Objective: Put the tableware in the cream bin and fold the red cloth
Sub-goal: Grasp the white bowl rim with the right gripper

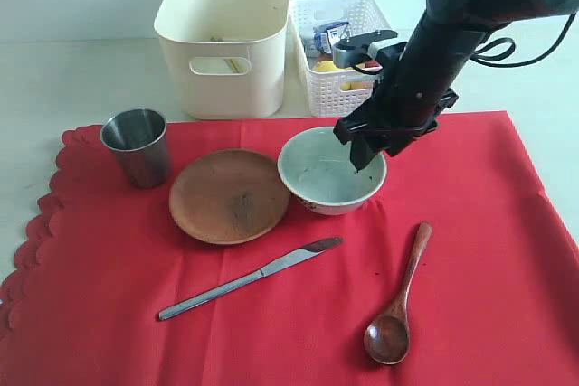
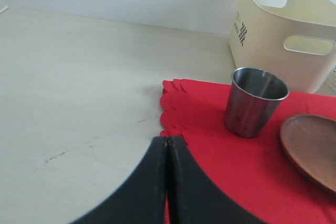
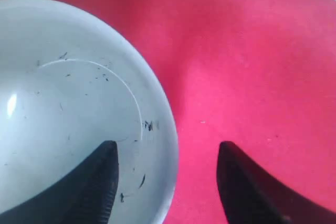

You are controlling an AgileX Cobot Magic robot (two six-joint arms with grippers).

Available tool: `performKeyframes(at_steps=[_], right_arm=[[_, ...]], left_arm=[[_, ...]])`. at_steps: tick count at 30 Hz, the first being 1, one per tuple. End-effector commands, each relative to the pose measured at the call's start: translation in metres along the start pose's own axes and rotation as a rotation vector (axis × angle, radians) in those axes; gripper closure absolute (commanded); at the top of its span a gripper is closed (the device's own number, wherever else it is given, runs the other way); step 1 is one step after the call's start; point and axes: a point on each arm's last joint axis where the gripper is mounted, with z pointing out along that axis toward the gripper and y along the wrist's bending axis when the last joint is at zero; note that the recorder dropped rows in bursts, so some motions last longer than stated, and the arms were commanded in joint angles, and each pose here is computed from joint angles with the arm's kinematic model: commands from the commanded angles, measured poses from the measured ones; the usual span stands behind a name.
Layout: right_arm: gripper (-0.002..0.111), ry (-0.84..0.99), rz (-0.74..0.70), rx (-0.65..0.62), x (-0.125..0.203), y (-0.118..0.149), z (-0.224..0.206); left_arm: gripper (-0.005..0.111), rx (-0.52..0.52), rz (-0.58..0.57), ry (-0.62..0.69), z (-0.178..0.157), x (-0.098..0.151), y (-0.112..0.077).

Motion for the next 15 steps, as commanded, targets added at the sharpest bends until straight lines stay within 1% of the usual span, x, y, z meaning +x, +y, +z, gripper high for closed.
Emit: performKeyframes(at_steps=[1, 3, 5, 15], right_arm=[[0.054, 0.012, -0.004, -0.036, 0.0014, -0.0013, 0.0098], [0.054, 0.018, -0.006, -0.039, 0.0018, -0.0017, 0.0128], [0.057, 0.02, -0.006, -0.039, 0.0019, -0.002, 0.0143], [0.101, -0.022, -0.009, -0.019, -0.0018, -0.0035, 0.0129]], left_arm=[[0.107, 0.003, -0.007, -0.007, -0.0001, 0.0005, -0.0001], [0.107, 0.003, -0.007, -0.007, -0.0001, 0.0005, -0.0001], [0.107, 0.003, -0.007, -0.007, -0.0001, 0.0005, -0.0001], [0.107, 0.003, -0.007, -0.007, -0.0001, 0.0005, -0.0001]])
